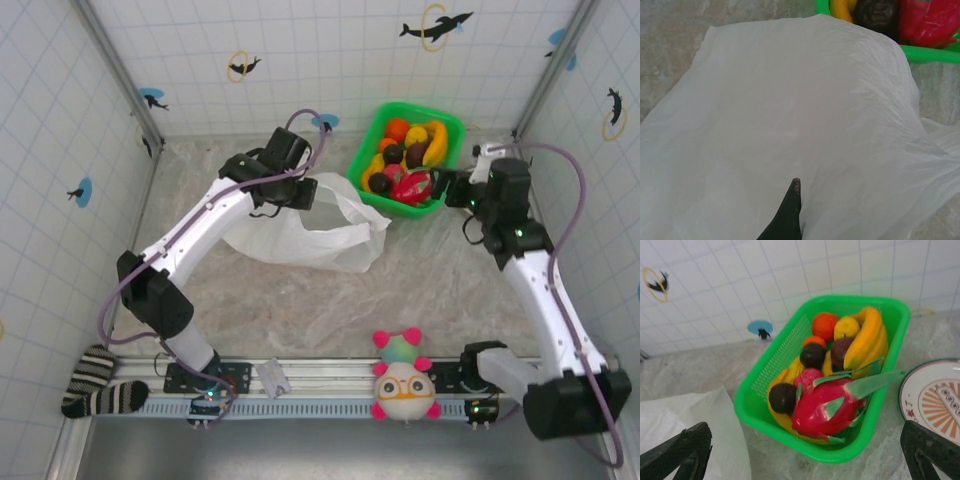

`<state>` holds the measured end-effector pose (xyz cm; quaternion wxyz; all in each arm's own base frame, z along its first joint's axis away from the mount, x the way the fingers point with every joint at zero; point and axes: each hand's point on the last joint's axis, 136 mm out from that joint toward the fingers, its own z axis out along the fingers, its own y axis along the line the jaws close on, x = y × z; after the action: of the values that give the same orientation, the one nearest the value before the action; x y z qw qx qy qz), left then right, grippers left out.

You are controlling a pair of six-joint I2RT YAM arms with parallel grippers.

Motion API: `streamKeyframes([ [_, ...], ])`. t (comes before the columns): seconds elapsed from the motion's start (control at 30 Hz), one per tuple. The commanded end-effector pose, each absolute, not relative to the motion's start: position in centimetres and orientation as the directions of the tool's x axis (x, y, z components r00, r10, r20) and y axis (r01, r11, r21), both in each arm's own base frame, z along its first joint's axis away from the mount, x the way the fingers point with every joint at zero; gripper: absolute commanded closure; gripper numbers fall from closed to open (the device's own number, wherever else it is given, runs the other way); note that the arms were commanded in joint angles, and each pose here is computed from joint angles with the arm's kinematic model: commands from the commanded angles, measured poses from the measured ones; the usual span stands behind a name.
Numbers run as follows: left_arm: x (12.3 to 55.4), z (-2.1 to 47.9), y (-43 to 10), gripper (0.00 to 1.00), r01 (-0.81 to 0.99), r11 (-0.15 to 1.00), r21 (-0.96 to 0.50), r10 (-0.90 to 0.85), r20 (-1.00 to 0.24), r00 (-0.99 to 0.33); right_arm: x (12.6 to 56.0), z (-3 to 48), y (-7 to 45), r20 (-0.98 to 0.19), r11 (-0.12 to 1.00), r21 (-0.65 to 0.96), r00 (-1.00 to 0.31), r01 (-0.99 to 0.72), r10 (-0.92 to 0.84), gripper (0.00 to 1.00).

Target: Place the fake fruits into the plastic bag and tie a complex knot

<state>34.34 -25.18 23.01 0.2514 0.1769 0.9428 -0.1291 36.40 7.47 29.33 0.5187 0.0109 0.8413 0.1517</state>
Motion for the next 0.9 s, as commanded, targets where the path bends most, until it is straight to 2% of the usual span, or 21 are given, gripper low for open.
streamKeyframes([
  [0.0, 33.4, 24.1, -25.3, 1.00, 0.404, 0.886, -0.228, 0.254, -0.490, -0.834, 37.3, 24.7, 7.8, -0.739, 0.958, 0.278, -0.653, -0.074, 0.164, 0.00],
  [0.13, 33.2, 24.4, -25.2, 1.00, 0.389, 0.872, -0.296, 0.223, -0.469, -0.855, 41.2, 23.4, 9.8, -0.697, 0.953, 0.287, -0.704, -0.094, 0.140, 0.00],
  [0.23, 33.4, 25.4, -25.7, 1.00, 0.384, 0.835, -0.394, 0.171, -0.477, -0.862, 42.7, 21.5, 9.4, -0.632, 0.978, 0.210, -0.765, -0.011, 0.127, 0.00],
  [0.3, 33.6, 26.3, -26.0, 1.00, 0.385, 0.812, -0.440, 0.140, -0.493, -0.859, 43.5, 20.2, 9.1, -0.598, 0.972, 0.216, -0.774, 0.095, 0.209, 0.00],
  [0.47, 34.6, 27.2, -26.3, 1.00, 0.375, 0.783, -0.497, 0.091, -0.505, -0.858, 44.0, 18.4, 10.4, -0.602, 0.890, 0.304, -0.656, 0.340, 0.456, 0.00],
  [0.63, 35.0, 26.8, -26.1, 1.00, 0.367, 0.783, -0.502, 0.080, -0.505, -0.860, 44.1, 17.5, 11.8, -0.518, 0.836, 0.299, -0.657, 0.460, 0.547, 0.00],
  [0.73, 35.0, 26.9, -25.8, 1.00, 0.365, 0.777, -0.513, 0.066, -0.509, -0.858, 44.2, 16.1, 10.7, -0.461, 0.779, 0.285, -0.633, 0.558, 0.622, 0.00],
  [0.87, 34.7, 27.2, -25.6, 1.00, 0.369, 0.771, -0.519, 0.062, -0.516, -0.854, 44.8, 15.6, 10.4, -0.450, 0.753, 0.307, -0.608, 0.583, 0.654, 0.00],
])
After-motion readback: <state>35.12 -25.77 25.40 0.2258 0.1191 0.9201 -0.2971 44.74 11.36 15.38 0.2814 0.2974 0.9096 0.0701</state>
